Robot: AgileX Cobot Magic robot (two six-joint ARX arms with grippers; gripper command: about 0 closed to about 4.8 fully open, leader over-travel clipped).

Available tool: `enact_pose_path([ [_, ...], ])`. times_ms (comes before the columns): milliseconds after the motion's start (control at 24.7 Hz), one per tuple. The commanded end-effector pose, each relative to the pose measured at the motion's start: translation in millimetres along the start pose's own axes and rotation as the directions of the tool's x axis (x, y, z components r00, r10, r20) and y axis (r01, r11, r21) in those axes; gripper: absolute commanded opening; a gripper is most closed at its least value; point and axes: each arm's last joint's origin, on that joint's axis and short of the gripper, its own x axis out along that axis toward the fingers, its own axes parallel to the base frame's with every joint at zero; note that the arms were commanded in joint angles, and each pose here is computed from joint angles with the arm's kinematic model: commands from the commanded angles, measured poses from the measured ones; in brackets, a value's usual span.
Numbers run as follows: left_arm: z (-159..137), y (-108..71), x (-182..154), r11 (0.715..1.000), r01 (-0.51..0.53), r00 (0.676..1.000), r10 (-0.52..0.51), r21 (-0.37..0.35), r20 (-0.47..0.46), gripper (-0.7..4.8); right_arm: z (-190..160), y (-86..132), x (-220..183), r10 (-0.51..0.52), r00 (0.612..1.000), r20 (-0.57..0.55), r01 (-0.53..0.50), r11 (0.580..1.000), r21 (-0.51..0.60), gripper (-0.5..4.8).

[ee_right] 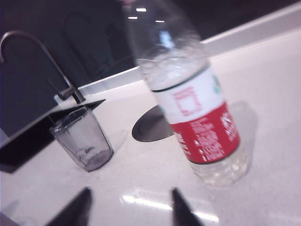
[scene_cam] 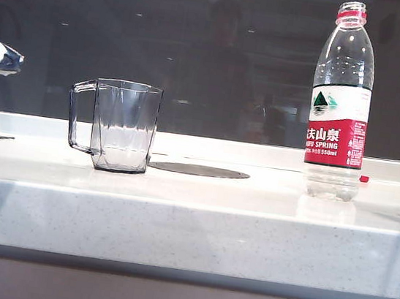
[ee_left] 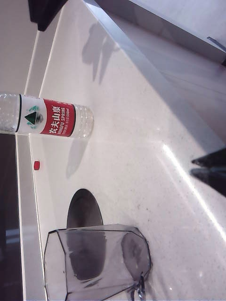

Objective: Pick up the mineral water bottle on the table and pour water into the mug until it's half full.

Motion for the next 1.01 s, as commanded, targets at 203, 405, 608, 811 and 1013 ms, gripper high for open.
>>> enact_pose_path([
  [203,2,0.1,0,1.000,0.000,1.000,0.000,0.001,0.011,-0.04,-4,17,14,-0.165,0.982,0.089,0.185,0.927,-0.325,4.79],
  [405,2,0.1,0,1.000,0.000,1.000,0.000,0.001,0.011,-0.04,-9,22,31,-0.213,0.973,0.086,0.230,0.908,-0.349,4.79],
  [608,2,0.1,0,1.000,0.000,1.000,0.000,0.001,0.011,-0.04,-13,17,53,-0.258,0.959,0.121,0.284,0.896,-0.341,4.79],
  [811,2,0.1,0,1.000,0.000,1.000,0.000,0.001,0.011,-0.04,-19,6,70,-0.264,0.955,0.138,0.296,0.893,-0.338,4.79],
  [1013,2,0.1,0,1.000,0.000,1.000,0.000,0.002,0.011,-0.04,-27,-1,111,-0.201,0.970,0.136,0.236,0.909,-0.343,4.79],
])
